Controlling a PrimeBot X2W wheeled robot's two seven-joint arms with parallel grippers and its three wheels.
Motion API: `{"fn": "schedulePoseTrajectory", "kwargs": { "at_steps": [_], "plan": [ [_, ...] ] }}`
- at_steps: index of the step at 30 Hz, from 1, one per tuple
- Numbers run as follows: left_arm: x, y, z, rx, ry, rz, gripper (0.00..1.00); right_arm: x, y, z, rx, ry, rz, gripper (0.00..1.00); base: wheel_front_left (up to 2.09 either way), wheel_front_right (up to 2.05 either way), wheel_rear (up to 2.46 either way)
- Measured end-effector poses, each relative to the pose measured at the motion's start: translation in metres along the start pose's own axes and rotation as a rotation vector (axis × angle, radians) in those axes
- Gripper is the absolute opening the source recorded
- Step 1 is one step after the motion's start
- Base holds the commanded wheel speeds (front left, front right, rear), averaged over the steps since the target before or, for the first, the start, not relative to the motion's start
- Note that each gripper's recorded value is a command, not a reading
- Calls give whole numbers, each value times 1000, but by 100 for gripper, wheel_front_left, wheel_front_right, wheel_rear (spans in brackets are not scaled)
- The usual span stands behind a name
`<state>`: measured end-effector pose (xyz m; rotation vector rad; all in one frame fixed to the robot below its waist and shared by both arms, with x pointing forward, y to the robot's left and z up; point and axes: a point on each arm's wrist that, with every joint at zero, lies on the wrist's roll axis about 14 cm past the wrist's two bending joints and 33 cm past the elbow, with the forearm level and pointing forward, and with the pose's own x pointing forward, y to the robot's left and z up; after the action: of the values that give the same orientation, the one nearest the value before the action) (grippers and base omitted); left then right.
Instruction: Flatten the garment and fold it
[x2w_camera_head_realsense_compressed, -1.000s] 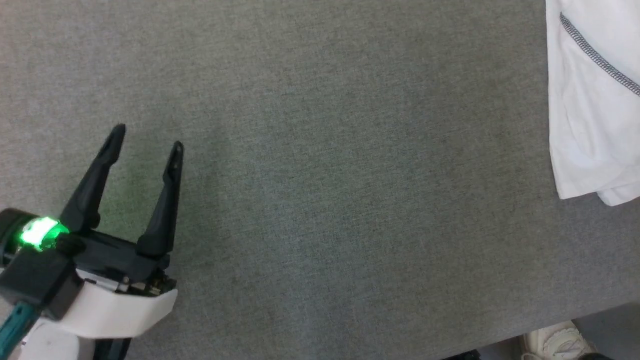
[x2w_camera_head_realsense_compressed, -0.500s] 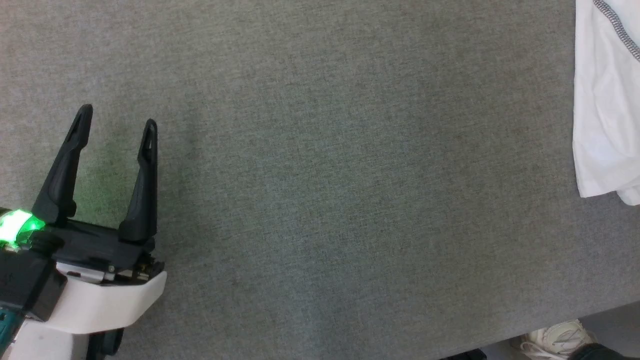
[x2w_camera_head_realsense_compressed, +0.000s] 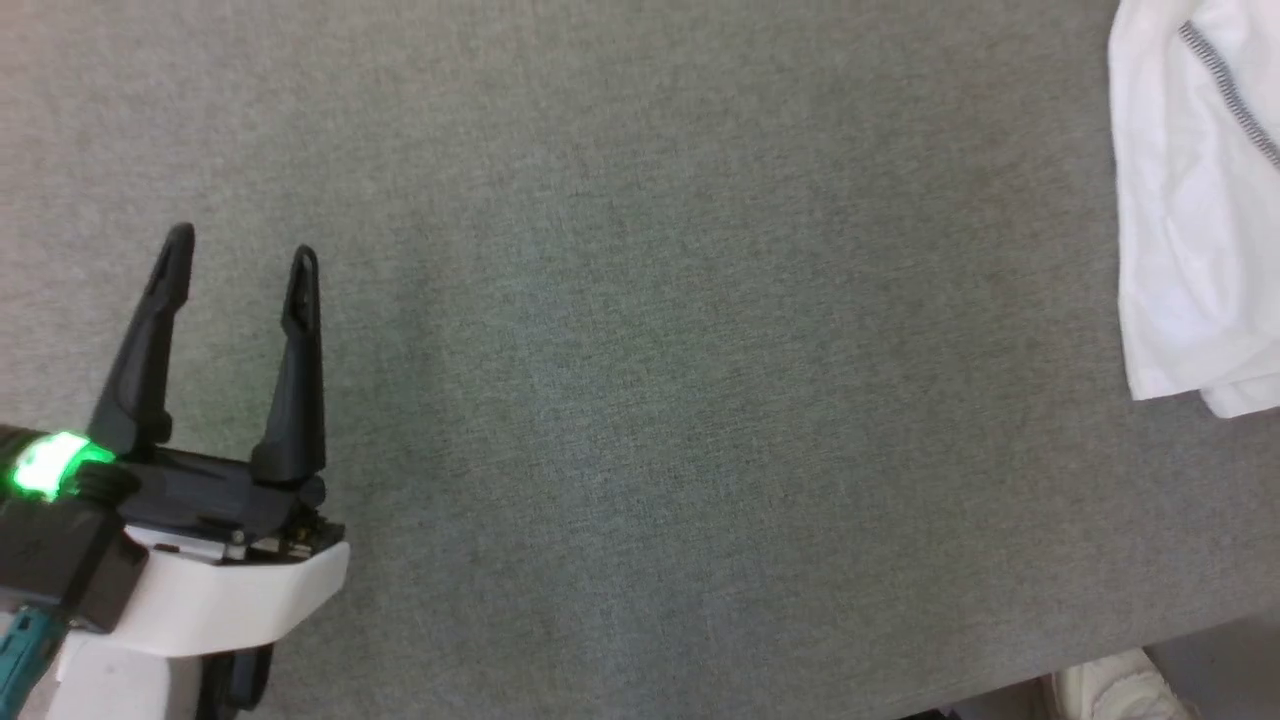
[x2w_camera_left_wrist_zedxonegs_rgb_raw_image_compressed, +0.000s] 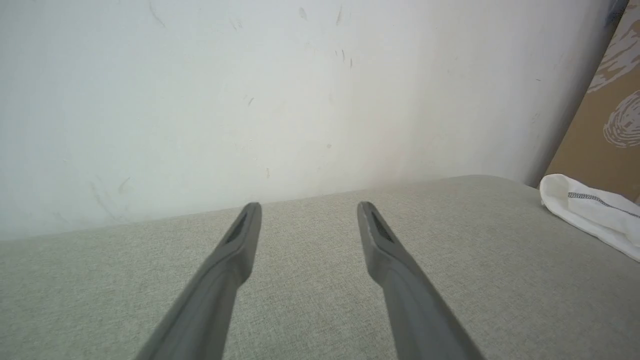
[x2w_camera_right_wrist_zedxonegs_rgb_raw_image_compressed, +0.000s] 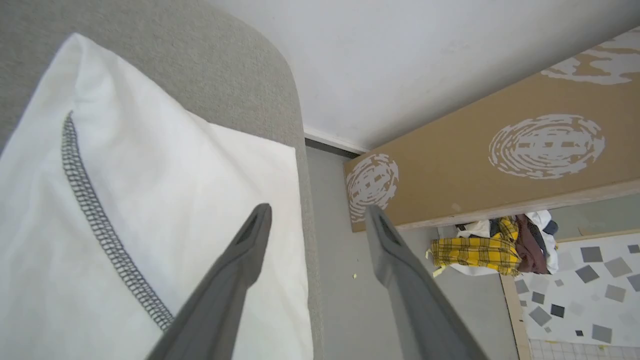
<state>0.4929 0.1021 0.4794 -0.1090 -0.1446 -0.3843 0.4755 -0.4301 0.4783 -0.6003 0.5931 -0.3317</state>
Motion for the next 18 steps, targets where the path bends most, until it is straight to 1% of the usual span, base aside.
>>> {"fn": "schedulePoseTrajectory", "kwargs": {
  "at_steps": [3, 8, 13, 18],
  "plan": [
    [-4, -2, 8, 4, -9, 6, 100, -10, 3, 13, 52, -87, 2, 100, 0, 0, 0],
    [-16, -4, 25, -3, -22, 46, 100, -37, 24, 21, 154, -206, 45, 100, 0, 0, 0],
    [-34, 0, 42, 8, -33, 107, 100, -74, 44, 44, 298, -366, 80, 100, 0, 0, 0],
    [-49, 3, 66, 32, -73, 163, 100, -116, 64, 73, 412, -525, 111, 100, 0, 0, 0]
  ]
}}
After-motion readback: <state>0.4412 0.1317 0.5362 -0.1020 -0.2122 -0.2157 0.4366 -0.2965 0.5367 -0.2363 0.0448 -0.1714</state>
